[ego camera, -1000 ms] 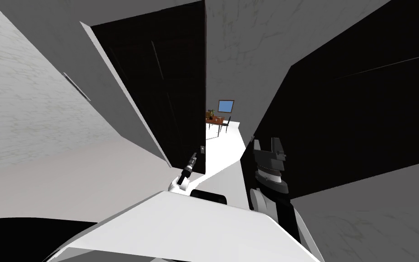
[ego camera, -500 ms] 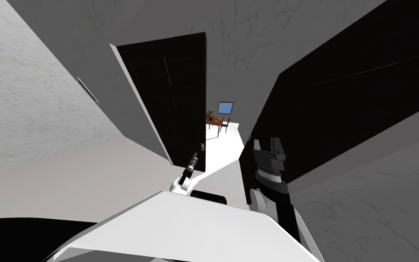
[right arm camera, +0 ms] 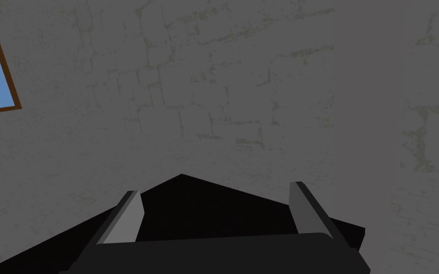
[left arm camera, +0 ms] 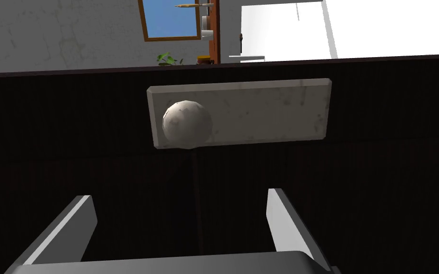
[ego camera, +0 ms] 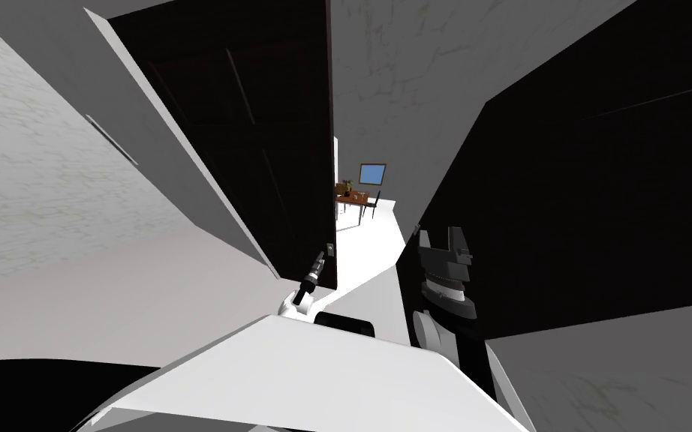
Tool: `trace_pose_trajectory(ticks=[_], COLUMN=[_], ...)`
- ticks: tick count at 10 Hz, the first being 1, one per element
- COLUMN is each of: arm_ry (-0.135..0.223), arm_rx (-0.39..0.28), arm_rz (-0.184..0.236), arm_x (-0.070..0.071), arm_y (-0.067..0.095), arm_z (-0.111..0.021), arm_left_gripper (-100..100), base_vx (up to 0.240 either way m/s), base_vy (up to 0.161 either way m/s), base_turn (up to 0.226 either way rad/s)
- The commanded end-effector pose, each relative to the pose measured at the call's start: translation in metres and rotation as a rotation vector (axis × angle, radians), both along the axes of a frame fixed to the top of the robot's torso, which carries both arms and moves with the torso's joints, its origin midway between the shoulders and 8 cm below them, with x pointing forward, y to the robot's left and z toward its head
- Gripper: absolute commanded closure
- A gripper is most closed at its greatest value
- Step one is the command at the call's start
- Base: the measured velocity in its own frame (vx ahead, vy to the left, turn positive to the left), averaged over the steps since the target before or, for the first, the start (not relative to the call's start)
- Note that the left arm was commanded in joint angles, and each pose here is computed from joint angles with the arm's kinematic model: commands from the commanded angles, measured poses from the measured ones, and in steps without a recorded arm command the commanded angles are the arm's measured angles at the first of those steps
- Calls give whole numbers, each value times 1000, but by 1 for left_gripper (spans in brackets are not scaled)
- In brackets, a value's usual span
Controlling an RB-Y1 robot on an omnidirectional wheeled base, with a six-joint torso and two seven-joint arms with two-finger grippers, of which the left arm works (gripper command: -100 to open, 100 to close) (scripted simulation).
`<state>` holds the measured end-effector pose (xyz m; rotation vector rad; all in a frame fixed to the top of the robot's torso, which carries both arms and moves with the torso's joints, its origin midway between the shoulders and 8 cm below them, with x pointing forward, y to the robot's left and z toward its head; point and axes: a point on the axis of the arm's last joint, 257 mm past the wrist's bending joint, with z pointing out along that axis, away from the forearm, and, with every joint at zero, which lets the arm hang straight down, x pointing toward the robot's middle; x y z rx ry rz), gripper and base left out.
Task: Push the door open
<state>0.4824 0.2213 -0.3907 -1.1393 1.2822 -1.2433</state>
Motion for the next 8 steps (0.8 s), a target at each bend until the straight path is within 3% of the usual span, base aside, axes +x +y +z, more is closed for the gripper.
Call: trace_pose_trajectory(ticks=[1,6,7,8], arm_ry=[-2,-5,-5,-5], arm_rx=[-1,-17,-17,-17], arm_rz=[4,10,10,10], arm_x=[-1,-3,-3,-3], arm_y=[1,-5,-5,-5], arm_z=[0,0,0,0], arm_left_gripper=[-100,-100,100,100], base_vx=[196,163,-16,-27], base_vy=[-24,-8,-1,2], base_turn=[-26,-18,-2,-12])
